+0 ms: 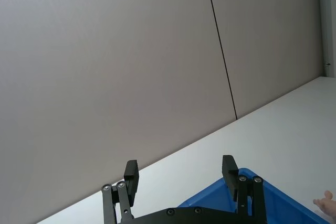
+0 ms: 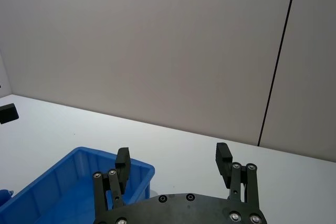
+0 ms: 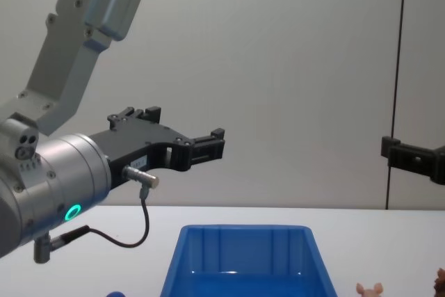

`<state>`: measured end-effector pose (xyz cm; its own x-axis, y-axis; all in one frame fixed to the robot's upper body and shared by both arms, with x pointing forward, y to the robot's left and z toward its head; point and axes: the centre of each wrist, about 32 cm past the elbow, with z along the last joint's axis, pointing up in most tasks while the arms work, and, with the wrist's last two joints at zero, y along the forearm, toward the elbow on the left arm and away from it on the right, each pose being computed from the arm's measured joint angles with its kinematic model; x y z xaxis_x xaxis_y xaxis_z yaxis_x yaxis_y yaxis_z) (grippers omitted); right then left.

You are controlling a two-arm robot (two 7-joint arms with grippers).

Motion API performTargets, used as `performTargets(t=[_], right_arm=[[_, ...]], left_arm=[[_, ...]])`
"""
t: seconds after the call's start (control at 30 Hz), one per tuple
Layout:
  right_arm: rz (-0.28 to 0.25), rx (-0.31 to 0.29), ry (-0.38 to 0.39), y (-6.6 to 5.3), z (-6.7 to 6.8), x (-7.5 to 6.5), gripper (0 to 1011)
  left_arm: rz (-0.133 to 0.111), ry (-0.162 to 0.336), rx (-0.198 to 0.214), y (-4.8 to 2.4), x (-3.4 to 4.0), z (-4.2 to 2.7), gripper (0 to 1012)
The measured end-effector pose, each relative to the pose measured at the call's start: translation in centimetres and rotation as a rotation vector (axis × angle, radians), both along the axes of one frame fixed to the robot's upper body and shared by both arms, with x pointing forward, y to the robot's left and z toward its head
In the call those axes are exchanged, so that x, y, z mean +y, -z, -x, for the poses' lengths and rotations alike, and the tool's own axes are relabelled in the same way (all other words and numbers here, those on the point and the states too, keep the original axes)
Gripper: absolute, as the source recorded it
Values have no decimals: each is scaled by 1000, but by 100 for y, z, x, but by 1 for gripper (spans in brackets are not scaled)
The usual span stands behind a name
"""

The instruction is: Pick up the two dolls from the table and place them into the box.

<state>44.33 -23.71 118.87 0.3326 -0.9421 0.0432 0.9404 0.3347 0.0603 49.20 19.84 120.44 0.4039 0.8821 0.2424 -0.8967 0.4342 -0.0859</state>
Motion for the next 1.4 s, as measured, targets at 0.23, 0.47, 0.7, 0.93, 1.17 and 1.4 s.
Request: performTargets(t=[0.23,0.47,0.7,0.93,1.17,1.4], right_arm=[[0,0,0,0,0,0,1001],[0,0,0,0,0,0,1001],[0,0,0,0,0,0,1001],[0,0,0,0,0,0,1001],[0,0,0,0,0,0,1001],[0,1,0,1,2,1,1001]], left_arm=[[0,0,0,0,0,0,1001],[0,0,0,0,0,0,1001],[0,0,0,0,0,0,1001],[0,0,0,0,0,0,1001],[0,0,0,0,0,0,1001],[0,0,0,0,0,0,1001]])
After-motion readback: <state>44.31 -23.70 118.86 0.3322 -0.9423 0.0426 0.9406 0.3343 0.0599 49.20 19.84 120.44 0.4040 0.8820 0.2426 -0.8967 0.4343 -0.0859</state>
